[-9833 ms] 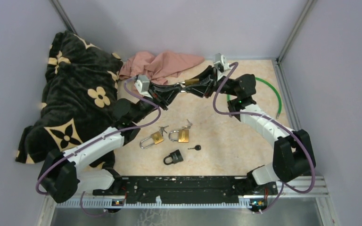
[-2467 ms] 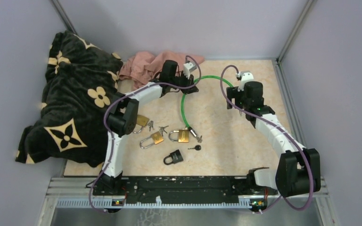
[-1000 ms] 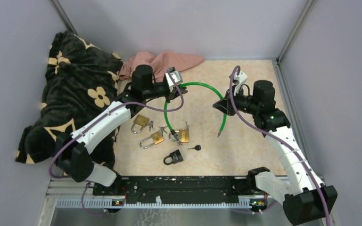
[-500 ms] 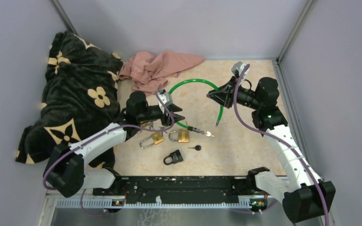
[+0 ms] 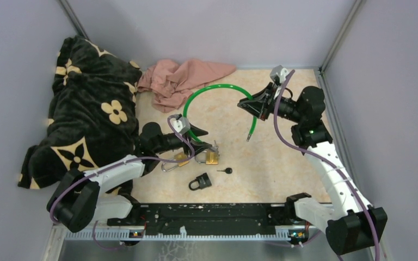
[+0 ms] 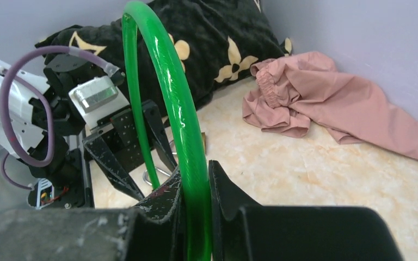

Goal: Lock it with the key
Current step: Pick up the lock from the center of the board, then lock the lock.

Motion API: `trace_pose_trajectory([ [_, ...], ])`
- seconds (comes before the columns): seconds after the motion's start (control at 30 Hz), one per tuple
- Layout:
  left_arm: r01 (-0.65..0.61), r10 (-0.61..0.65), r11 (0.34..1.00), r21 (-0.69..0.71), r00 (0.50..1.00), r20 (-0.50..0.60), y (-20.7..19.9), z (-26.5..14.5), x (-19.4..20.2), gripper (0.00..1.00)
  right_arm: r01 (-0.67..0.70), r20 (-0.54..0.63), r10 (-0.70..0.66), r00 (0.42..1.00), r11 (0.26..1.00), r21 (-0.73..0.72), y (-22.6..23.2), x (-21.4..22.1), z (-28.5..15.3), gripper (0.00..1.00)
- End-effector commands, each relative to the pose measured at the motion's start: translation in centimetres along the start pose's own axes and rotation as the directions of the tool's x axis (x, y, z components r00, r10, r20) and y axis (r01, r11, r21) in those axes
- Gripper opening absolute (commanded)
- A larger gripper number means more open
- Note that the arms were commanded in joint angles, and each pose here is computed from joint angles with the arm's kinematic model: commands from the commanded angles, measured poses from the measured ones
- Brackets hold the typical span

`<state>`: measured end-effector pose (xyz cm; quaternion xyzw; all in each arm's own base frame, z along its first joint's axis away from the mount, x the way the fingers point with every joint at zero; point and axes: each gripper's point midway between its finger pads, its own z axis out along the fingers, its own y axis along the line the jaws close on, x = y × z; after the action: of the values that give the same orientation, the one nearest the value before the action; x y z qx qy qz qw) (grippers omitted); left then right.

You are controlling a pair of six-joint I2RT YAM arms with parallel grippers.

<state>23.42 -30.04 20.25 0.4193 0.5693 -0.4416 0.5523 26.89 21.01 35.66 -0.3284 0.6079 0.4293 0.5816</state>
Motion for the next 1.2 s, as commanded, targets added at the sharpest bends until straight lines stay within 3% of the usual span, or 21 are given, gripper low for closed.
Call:
trace_pose_trajectory([
  [0.0, -0.001, -0.002, 1.0, 0.029, 0.997, 0.083, -1.1, -0.1, -1.8, 0.62, 0.12, 0.118, -0.115, 0.986, 0.992, -0.039, 1.5, -5.5, 0.2, 0.0],
  [0.07, 0.012, -0.015, 0.999, 0.036, 0.997, 0.077, -1.3, -0.2, -1.6, 0.61, 0.121, 0.118, -0.115, 0.986, 0.992, -0.039, 1.4, -5.7, 0.3, 0.0],
  [0.13, 0.025, -0.029, 0.998, 0.052, 0.997, 0.075, -1.6, -0.2, -1.5, 0.49, 0.124, 0.121, -0.118, 0.986, 0.991, -0.04, 1.5, -6.0, 0.3, 0.0],
  [0.2, 0.033, -0.038, 0.998, 0.053, 0.994, 0.1, -1.7, -0.2, -2.2, 0.21, 0.125, 0.117, -0.12, 0.986, 0.991, -0.035, 1.4, -6.1, 0.5, 0.0],
  [0.27, 0.037, -0.043, 0.998, 0.044, 0.99, 0.137, -1.6, -0.2, -3.4, 0.0, 0.126, 0.1, -0.123, 0.987, 0.992, -0.02, 1.3, -5.9, 0.8, 0.0],
  [0.4, 0.058, -0.056, 0.998, 0.002, 0.96, 0.274, -0.9, -0.2, -7.7, 0.0, 0.124, 0.139, -0.124, 0.982, 0.992, 0.014, 2.5, -7.0, 2.8, 0.0],
  [0.5, 0.053, -0.025, 0.997, -0.051, 0.897, 0.441, -0.3, -1.2, -12.3, 0.0, 0.139, 0.265, -0.139, 0.954, 0.99, 0.021, 4.3, -10.1, 4.1, 0.0],
  [0.63, 0.002, 0.03, 0.999, -0.054, 0.814, 0.58, -1.3, -2.9, -16.6, 0.0, 0.164, 0.402, -0.148, 0.903, 0.986, -0.005, 6.6, -13.7, 4.9, 0.0],
  [0.83, -0.035, 0.059, 0.998, -0.048, 0.741, 0.668, -3.1, -4.8, -18.9, 0.0, 0.222, 0.479, -0.169, 0.861, 0.973, -0.056, 9.5, -17.0, 6.2, 0.0],
  [1.17, -0.078, 0.096, 0.995, -0.057, 0.721, 0.686, -4.0, -5.5, -18.9, 0.0, 0.23, 0.461, -0.15, 0.875, 0.966, -0.121, 11.9, -17.0, 9.1, 0.0],
])
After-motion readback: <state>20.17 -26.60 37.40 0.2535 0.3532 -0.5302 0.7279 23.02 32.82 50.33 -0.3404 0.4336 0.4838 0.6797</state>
